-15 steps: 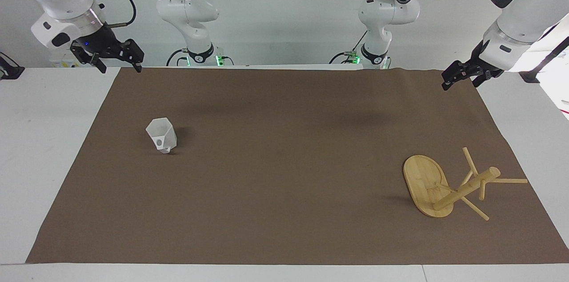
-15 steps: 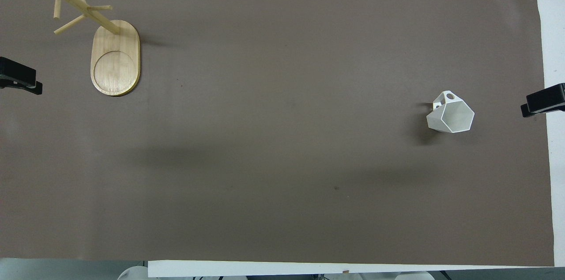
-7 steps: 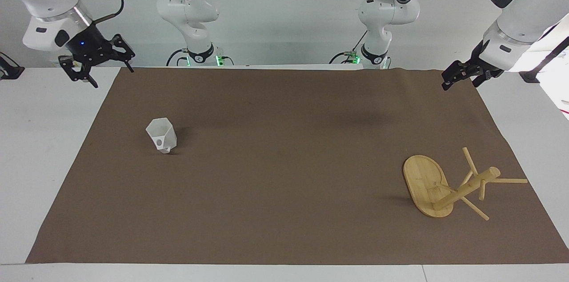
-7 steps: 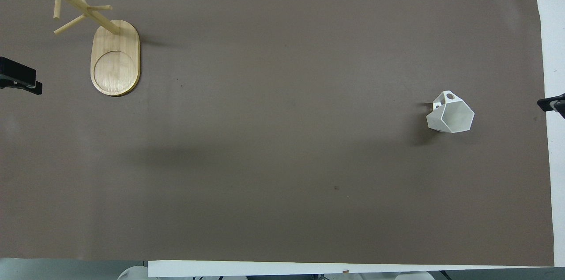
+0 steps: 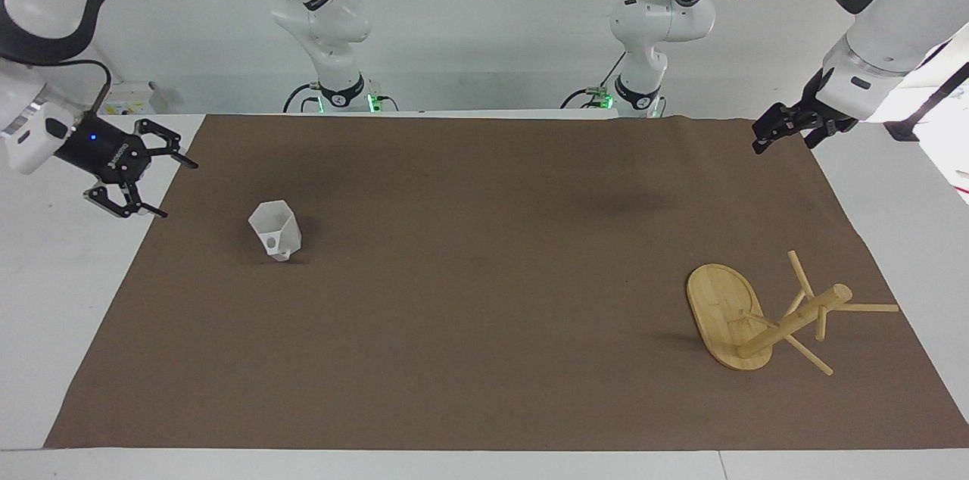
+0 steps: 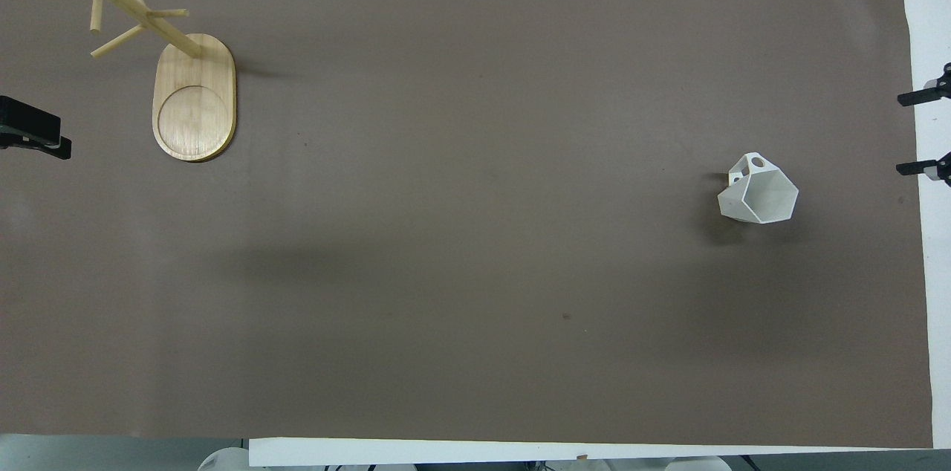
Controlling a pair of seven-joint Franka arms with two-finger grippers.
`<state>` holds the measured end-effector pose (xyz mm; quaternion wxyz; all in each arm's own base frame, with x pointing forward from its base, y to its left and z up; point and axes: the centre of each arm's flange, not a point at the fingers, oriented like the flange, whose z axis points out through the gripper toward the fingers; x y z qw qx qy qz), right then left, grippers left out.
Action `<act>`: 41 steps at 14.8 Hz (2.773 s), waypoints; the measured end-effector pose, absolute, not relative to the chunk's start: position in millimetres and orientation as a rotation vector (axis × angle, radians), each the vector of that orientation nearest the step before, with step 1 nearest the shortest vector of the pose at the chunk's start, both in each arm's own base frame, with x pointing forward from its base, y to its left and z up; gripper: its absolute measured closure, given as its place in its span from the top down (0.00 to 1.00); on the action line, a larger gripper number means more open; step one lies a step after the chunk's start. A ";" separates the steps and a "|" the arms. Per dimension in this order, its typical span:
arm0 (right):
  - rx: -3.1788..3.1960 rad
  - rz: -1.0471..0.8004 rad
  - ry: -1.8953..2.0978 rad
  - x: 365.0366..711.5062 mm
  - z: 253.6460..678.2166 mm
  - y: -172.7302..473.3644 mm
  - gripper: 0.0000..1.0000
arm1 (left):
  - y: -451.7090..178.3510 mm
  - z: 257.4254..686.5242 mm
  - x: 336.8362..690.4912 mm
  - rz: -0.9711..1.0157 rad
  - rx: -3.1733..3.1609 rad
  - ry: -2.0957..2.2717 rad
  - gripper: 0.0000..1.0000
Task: Hang cup on rack
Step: 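Reach the right gripper to the white cup and grasp it, then lift the white cup with the right gripper toward the table center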
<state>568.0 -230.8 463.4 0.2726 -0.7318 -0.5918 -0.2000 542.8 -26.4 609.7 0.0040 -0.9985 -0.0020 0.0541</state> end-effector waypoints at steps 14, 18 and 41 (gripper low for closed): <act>-1.242 -1.028 -1.531 546.0 218.5 -246.3 1.00 | -26.4 609.6 542.8 0.170 -3.129 -0.006 1.00; -1.239 -1.028 -1.508 537.5 205.7 -240.5 1.00 | -26.4 609.6 542.8 0.170 -3.129 -0.006 1.00; -1.144 -1.004 -1.596 555.0 198.1 -164.6 0.77 | -26.4 609.6 542.8 0.170 -3.129 -0.006 1.00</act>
